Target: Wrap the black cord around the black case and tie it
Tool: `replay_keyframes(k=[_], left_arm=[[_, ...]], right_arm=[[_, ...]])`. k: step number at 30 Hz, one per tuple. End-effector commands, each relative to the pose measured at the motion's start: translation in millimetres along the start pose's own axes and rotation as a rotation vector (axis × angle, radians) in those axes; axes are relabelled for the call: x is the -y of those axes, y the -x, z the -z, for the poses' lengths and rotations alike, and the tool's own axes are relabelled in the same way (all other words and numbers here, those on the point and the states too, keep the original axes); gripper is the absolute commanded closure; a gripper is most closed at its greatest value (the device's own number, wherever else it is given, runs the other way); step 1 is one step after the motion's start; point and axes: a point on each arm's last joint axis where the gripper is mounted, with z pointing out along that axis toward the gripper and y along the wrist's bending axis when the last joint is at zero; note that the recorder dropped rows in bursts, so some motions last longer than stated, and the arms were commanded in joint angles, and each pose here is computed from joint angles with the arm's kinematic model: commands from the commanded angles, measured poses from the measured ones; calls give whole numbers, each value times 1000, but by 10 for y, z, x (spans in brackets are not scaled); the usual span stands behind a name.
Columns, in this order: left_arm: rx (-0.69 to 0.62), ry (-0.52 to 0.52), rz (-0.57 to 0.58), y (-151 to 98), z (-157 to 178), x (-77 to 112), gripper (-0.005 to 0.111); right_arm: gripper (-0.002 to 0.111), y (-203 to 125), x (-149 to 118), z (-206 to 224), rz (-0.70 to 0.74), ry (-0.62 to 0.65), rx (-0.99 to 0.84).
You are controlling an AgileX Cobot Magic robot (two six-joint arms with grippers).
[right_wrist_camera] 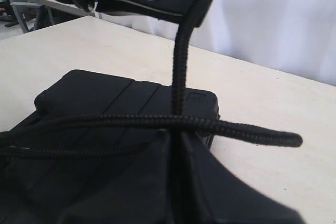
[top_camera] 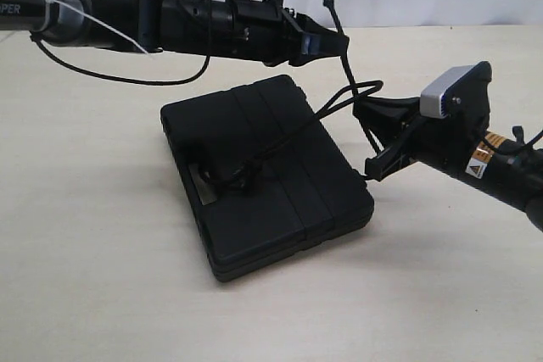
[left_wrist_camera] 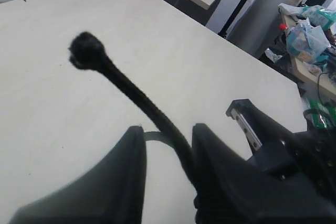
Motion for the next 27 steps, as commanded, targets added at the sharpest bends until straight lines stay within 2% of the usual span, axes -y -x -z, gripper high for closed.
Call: replay_keyframes(k=[1, 10, 15, 21, 23, 26, 27], left_arm=[[12, -50, 1, 30, -21, 77, 77], [-1, 9, -5, 4, -91, 87, 77], [-11, 91, -10, -17, -138, 61, 77], [1, 82, -21, 35, -141, 77, 78], [8, 44, -27, 63, -145, 116, 84], [20, -9, -44, 117, -148, 173, 106], [24, -15, -48, 134, -148, 180, 107]], right_arm=[[104, 8, 3, -8, 5, 1, 8], [104, 8, 3, -8, 5, 1, 8], [104, 2, 5, -8, 5, -1, 0], [104, -9, 8, -8, 5, -4, -12], [104, -11, 8, -8, 5, -4, -14], [104, -14, 9, -8, 5, -5, -17], [103, -16, 9, -8, 5, -6, -20]])
